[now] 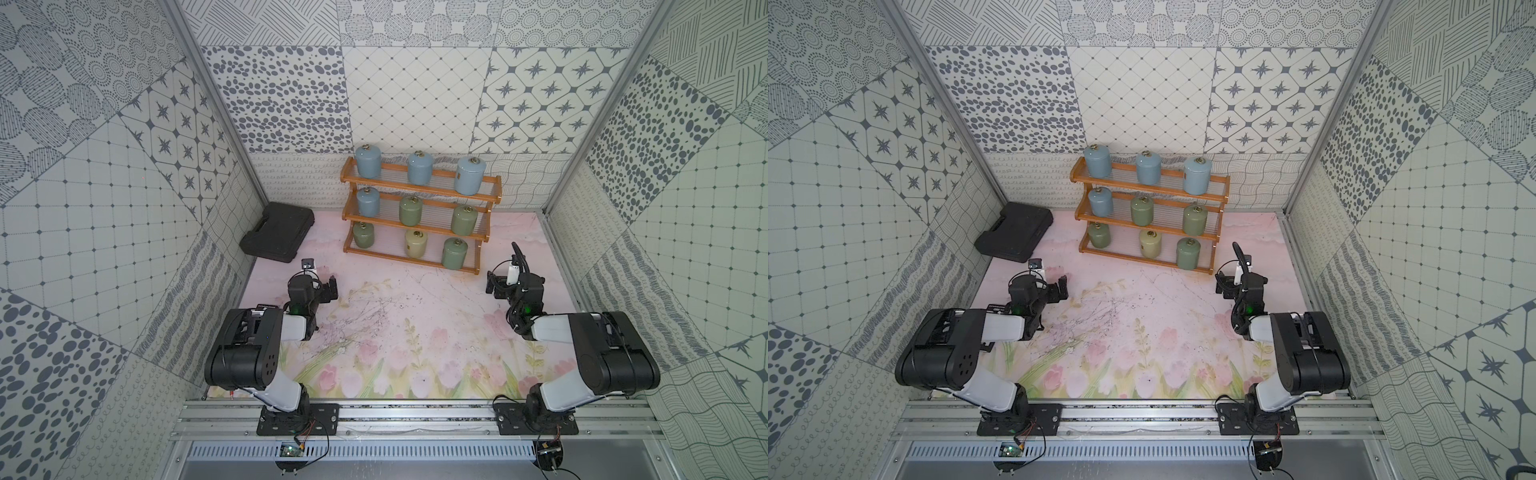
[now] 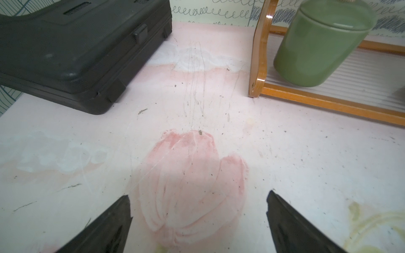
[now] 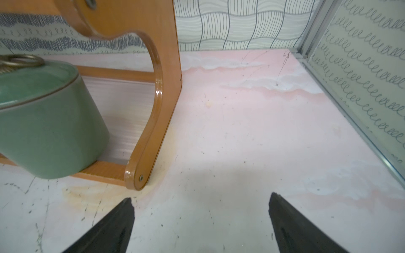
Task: Remove the tea canisters from the shelf
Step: Pick up the tea canister from the shelf.
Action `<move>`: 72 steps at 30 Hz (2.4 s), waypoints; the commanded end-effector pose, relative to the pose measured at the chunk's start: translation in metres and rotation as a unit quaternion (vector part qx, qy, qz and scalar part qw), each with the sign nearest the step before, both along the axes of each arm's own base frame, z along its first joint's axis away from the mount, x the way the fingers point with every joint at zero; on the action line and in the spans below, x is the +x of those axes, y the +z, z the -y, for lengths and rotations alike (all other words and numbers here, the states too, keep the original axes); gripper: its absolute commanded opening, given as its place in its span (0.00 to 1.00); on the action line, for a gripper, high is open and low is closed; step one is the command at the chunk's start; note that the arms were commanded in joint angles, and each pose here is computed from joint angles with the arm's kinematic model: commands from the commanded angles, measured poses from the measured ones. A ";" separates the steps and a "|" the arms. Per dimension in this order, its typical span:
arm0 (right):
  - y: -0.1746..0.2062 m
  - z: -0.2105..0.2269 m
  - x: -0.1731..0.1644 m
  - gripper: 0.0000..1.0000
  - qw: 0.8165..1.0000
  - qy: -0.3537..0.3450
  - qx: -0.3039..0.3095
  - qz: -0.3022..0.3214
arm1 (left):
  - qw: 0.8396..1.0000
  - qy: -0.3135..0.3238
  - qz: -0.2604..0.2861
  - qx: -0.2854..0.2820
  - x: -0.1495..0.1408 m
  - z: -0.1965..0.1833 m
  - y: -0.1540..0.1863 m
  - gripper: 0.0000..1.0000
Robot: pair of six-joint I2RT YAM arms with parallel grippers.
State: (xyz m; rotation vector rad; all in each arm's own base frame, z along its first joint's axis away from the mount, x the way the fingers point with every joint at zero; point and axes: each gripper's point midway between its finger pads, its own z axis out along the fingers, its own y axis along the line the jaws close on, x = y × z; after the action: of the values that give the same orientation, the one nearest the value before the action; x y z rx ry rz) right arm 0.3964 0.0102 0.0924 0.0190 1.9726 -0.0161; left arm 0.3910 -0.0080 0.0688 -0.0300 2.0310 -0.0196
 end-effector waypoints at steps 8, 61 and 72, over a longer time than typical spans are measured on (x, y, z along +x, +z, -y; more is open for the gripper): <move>0.127 -0.035 -0.014 1.00 0.994 0.088 0.033 0.047 | 0.999 -0.016 0.041 -0.017 -0.024 0.011 0.101 1.00; 0.328 -0.145 0.150 1.00 0.981 0.186 0.034 0.033 | 0.948 -0.242 -0.038 -0.201 -0.120 0.170 0.089 1.00; 0.305 -0.144 0.169 1.00 0.987 0.162 0.013 0.003 | 0.950 -0.242 -0.041 -0.194 -0.124 0.170 0.086 1.00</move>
State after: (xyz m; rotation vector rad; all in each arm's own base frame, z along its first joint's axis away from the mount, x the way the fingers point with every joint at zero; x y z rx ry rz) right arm 0.5612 0.1547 0.4086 -0.2841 1.9190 0.2553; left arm 0.2649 -0.1788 0.1484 0.2358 2.0593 -0.7454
